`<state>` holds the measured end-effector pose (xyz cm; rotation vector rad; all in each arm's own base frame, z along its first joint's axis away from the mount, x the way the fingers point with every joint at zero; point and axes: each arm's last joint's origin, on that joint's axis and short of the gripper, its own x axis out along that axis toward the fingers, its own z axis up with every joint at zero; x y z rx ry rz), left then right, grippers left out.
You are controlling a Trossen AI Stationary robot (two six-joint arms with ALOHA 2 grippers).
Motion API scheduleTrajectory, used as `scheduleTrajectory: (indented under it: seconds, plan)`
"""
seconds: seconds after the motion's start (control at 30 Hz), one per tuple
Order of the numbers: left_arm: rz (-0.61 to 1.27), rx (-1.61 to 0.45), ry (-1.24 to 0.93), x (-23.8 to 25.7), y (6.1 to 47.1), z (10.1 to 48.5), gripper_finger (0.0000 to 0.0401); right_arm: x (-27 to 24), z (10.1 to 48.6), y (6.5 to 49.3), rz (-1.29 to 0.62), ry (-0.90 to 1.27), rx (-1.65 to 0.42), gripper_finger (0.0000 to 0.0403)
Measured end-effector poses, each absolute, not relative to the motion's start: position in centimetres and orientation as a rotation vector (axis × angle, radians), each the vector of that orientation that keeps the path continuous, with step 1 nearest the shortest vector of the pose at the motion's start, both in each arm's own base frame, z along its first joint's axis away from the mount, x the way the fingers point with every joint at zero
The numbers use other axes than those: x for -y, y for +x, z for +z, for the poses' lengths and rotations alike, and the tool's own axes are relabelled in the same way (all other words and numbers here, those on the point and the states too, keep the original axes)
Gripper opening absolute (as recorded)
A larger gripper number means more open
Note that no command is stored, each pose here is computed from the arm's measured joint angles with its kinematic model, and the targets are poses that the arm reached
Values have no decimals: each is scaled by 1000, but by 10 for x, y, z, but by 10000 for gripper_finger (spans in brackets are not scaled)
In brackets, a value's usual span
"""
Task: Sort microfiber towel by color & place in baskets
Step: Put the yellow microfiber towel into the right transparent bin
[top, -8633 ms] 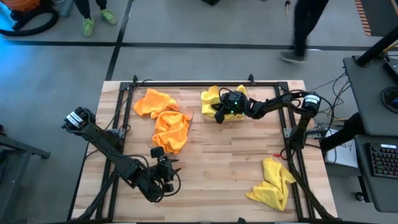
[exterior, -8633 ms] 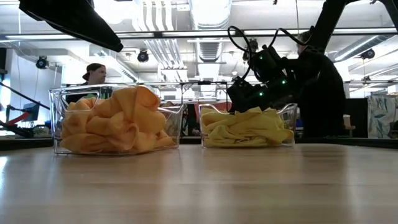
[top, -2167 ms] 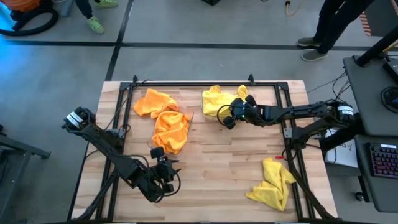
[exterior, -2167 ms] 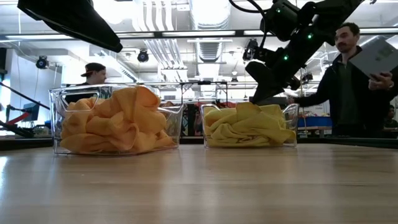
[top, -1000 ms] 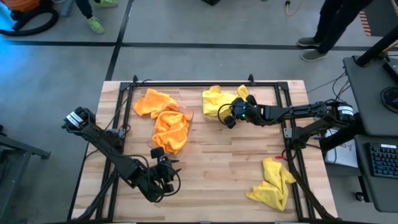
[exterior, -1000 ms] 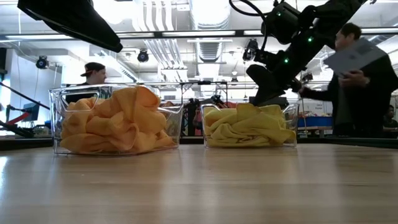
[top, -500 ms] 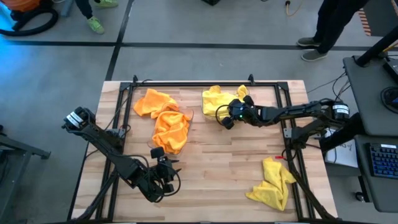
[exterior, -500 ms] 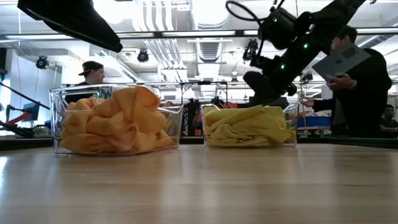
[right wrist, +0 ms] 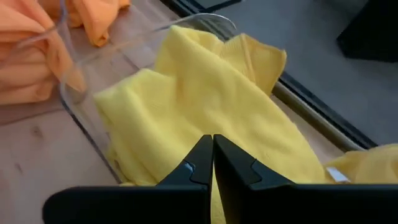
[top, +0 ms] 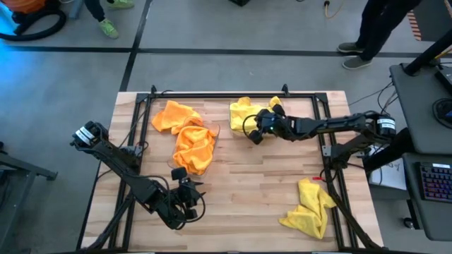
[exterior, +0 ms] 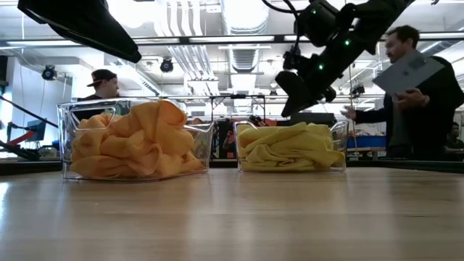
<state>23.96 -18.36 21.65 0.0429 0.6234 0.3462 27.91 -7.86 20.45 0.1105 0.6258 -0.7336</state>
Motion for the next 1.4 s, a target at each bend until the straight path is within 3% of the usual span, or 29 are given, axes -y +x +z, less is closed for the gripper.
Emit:
scheduleTrajectory:
  seconds: [0.5,1.4]
  plan:
    - [348,-623,38,184,240,216,146,81,241,284,-632,394,-798,9]
    - [349,-625,40,183,239,216,146,85,214,275,-683,429,-829,9]
